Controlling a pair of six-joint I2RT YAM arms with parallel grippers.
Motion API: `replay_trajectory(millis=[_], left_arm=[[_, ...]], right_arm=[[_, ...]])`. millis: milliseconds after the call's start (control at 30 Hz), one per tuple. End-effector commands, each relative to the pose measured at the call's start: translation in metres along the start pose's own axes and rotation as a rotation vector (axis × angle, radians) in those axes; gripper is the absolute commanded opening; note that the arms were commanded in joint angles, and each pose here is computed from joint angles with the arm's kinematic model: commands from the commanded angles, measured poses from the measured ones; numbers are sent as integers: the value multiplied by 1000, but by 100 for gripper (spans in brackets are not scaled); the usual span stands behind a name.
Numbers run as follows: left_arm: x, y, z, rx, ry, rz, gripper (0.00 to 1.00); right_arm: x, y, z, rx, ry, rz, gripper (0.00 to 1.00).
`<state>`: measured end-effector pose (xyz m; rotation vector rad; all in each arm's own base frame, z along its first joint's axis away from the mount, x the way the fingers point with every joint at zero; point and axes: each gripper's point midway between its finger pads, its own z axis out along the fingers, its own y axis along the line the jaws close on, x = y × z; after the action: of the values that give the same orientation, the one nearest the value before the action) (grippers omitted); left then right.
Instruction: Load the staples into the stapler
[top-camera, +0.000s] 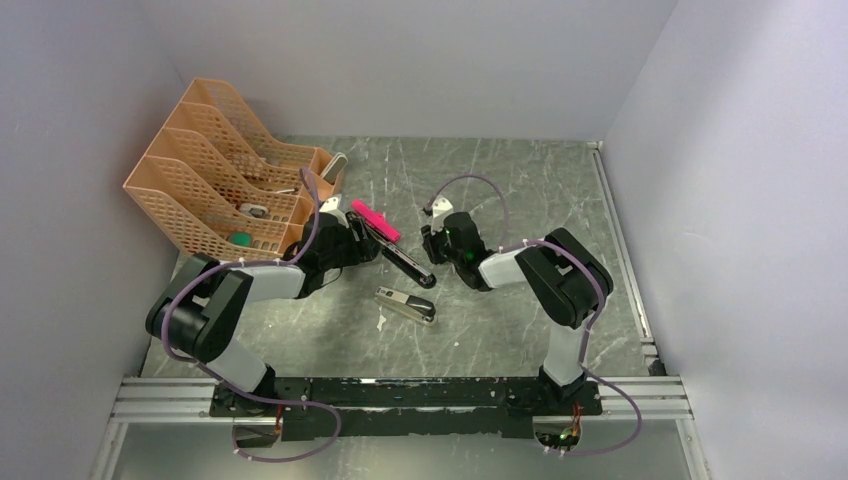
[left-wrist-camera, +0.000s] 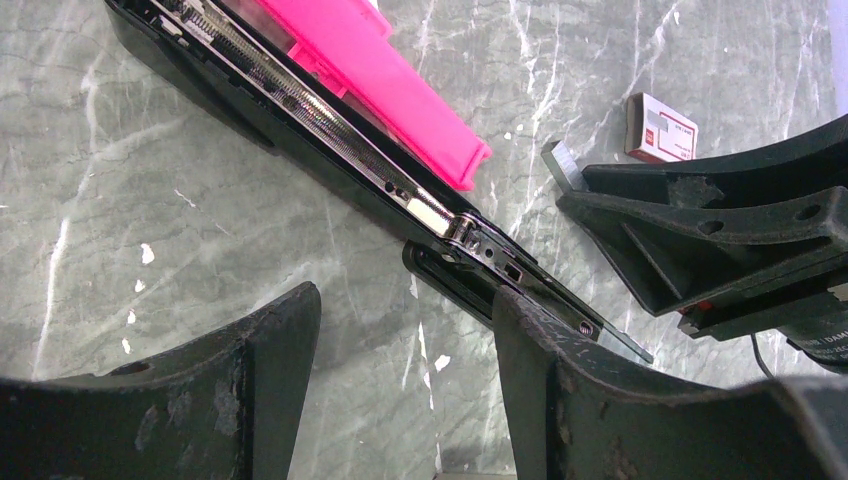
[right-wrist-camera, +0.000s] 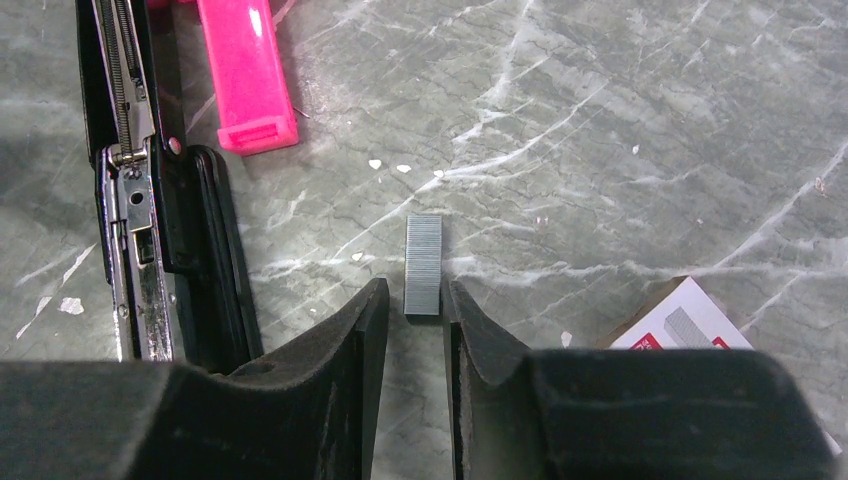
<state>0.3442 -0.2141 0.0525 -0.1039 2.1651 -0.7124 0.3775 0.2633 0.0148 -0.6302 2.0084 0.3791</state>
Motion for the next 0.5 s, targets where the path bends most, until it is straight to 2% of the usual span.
replay_trajectory(millis=[0, 200, 367, 467], left_arm=[[-14, -8, -3, 19, -53, 24, 68], [-13, -8, -3, 19, -52, 24, 68], [-13, -7, -3, 16, -54, 25, 68], [-14, -7, -3, 14, -54, 25, 68]], right_arm=[[58, 1, -7, 2, 154, -2, 30], [63, 0, -7, 11, 150, 0, 23], [53, -1, -10, 24, 117, 0, 11], [39, -3, -11, 36, 80, -4, 7]])
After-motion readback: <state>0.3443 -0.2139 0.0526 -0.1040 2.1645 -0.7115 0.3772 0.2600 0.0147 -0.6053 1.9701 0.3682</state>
